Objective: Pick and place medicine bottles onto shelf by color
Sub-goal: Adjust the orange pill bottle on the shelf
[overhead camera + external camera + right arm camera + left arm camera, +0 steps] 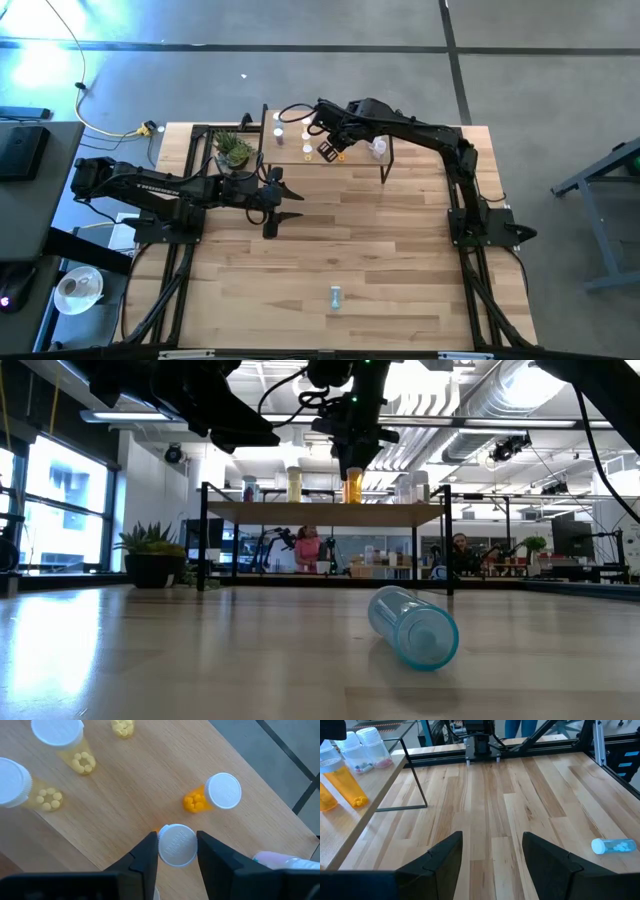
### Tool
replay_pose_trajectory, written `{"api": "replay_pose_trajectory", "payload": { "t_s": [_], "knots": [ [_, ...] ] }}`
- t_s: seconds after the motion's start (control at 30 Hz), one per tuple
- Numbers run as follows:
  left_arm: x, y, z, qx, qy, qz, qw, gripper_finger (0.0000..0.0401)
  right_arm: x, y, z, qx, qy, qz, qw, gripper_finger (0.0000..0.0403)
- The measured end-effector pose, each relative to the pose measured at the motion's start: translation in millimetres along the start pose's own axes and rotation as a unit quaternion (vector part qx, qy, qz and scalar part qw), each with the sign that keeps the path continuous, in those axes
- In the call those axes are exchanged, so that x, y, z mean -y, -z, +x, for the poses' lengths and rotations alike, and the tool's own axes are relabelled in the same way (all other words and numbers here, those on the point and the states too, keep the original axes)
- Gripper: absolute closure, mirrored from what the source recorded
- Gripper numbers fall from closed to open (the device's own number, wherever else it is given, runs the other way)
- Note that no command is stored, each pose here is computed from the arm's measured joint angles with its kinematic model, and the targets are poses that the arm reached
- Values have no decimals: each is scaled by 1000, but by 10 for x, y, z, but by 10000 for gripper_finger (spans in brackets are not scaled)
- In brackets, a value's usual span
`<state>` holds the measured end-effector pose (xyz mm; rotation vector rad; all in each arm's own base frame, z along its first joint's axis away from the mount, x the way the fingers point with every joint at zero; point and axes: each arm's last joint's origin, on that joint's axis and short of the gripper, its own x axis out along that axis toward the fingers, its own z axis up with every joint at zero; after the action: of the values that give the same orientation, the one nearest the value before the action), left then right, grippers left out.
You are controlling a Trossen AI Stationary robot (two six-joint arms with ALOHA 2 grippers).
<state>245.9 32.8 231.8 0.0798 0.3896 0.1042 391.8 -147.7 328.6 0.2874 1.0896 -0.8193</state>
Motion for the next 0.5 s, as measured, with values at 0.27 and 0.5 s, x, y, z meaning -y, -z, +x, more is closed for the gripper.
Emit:
{"api": "replay_pose_trajectory", "payload": {
  "t_s": [0.27,0.5],
  "knots": [
    [0,0,0,0,0,0,1000,203,0,0,0,0,0,0,1000,266],
    [0,0,0,0,0,0,1000,203,-1,0,-1,0,0,0,1000,261]
  ]
}}
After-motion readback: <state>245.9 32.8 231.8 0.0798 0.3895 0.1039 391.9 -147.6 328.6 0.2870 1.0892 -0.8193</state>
